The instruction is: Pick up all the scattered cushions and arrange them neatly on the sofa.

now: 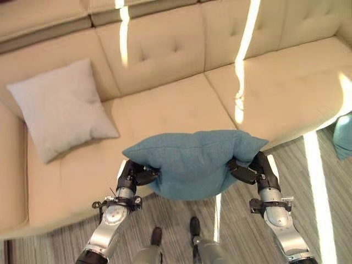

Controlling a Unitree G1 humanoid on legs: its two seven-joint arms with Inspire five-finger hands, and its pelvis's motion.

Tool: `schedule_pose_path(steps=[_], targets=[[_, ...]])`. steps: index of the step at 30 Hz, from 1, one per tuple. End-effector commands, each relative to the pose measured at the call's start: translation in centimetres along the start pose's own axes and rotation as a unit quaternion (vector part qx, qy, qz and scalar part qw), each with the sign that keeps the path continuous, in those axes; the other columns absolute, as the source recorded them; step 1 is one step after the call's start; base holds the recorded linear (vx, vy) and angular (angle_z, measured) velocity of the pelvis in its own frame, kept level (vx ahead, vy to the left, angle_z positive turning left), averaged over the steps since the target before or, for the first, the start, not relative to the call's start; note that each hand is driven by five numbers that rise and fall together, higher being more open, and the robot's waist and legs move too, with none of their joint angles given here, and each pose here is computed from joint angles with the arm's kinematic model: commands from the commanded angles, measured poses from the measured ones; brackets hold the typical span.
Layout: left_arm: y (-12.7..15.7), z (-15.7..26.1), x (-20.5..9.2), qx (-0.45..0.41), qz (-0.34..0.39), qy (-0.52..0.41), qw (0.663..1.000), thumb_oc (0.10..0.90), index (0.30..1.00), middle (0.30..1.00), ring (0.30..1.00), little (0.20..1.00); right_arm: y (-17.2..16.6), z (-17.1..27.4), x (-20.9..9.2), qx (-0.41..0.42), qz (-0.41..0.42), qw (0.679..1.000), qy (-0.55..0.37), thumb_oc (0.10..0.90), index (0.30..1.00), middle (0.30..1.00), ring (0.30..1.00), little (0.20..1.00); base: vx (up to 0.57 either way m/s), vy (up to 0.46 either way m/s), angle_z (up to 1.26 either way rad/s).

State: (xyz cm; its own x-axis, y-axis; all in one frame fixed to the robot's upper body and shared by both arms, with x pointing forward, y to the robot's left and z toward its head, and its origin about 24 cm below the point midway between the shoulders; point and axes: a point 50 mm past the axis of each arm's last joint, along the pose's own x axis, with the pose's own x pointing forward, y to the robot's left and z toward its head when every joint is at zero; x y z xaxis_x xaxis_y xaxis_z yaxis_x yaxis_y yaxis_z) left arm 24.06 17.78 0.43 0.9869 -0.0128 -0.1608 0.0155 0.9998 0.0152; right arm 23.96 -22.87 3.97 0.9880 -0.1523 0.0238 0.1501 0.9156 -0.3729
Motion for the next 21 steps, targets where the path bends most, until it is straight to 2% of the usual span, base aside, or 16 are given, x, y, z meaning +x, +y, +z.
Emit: schedule_pose_path(steps=[1,9,21], targets=[[-2.8,6.2,0.0,-0.015,-0.093,-0.165,0.982,0.4,0.3,0.3,0.3,0.3,0.8,5.7,0.2,0.051,0.013,0.986,-0.158,0.4,0.3,0.3,0.3,0.3,-0.01,0.07,-1.1],[-2.1,6.8,-0.2,-0.004,-0.084,-0.181,0.98,0.4,0.3,0.3,0.3,0.3,2.2,6.1,-0.2,0.069,0.044,0.983,-0.162,0.4,0.3,0.3,0.3,0.3,0.0,-0.023,-1.07],[-3.6,6.4,0.1,-0.042,-0.094,-0.17,0.98,0.4,0.3,0.3,0.3,0.3,0.0,5.2,-0.8,0.06,0.005,0.987,-0.147,0.4,0.3,0.3,0.3,0.3,0.04,-0.162,-0.25]])
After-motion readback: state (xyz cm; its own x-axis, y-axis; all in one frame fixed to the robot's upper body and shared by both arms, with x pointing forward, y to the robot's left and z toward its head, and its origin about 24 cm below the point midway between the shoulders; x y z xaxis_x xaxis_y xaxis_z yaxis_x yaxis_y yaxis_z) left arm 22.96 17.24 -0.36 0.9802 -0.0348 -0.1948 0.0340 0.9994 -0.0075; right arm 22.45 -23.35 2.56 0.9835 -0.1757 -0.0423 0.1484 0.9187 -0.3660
